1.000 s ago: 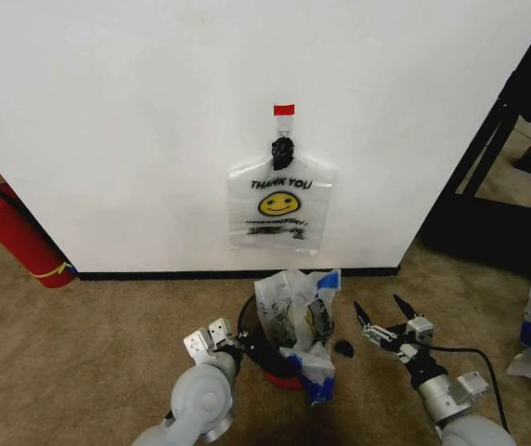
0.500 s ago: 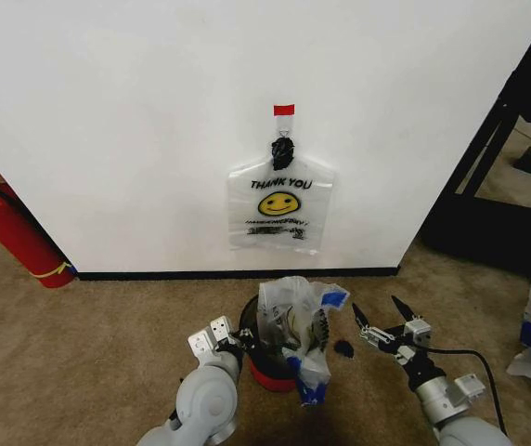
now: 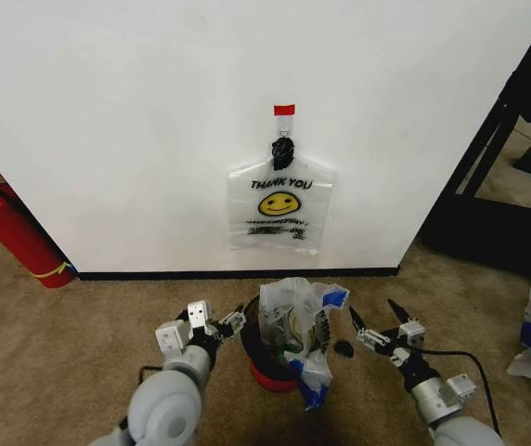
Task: Pick up the garbage bag from the wall and place it over the trash bin.
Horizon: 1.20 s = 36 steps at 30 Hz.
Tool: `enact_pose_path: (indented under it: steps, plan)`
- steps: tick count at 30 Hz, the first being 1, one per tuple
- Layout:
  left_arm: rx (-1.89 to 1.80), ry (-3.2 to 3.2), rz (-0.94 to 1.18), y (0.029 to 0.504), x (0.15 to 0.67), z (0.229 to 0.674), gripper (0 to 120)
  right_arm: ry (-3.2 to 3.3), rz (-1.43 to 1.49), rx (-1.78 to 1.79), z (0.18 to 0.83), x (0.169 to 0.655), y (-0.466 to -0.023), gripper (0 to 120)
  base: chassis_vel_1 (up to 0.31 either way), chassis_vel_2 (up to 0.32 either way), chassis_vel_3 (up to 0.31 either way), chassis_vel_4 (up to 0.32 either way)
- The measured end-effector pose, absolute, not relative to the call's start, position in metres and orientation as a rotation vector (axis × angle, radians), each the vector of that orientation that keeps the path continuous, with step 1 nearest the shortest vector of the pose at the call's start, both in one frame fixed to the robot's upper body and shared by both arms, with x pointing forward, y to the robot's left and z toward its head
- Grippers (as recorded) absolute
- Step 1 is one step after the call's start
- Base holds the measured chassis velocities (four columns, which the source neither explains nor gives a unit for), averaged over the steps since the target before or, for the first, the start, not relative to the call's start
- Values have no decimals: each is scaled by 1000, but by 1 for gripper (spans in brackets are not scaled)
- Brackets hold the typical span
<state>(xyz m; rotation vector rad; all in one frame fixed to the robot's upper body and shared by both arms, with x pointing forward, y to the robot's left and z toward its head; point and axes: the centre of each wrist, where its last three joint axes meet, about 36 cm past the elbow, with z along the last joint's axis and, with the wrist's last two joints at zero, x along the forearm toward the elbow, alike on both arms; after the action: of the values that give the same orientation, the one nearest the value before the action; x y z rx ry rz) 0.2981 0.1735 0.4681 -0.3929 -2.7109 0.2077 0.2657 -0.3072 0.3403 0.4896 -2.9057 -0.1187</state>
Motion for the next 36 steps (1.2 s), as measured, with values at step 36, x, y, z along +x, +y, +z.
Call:
enact_pose_path:
  steps: [36]
  plan:
    - [-849, -2638, -636, 78, 326, 426, 91, -2895, -34, 226, 350, 267, -296, 100, 0, 0, 0, 0]
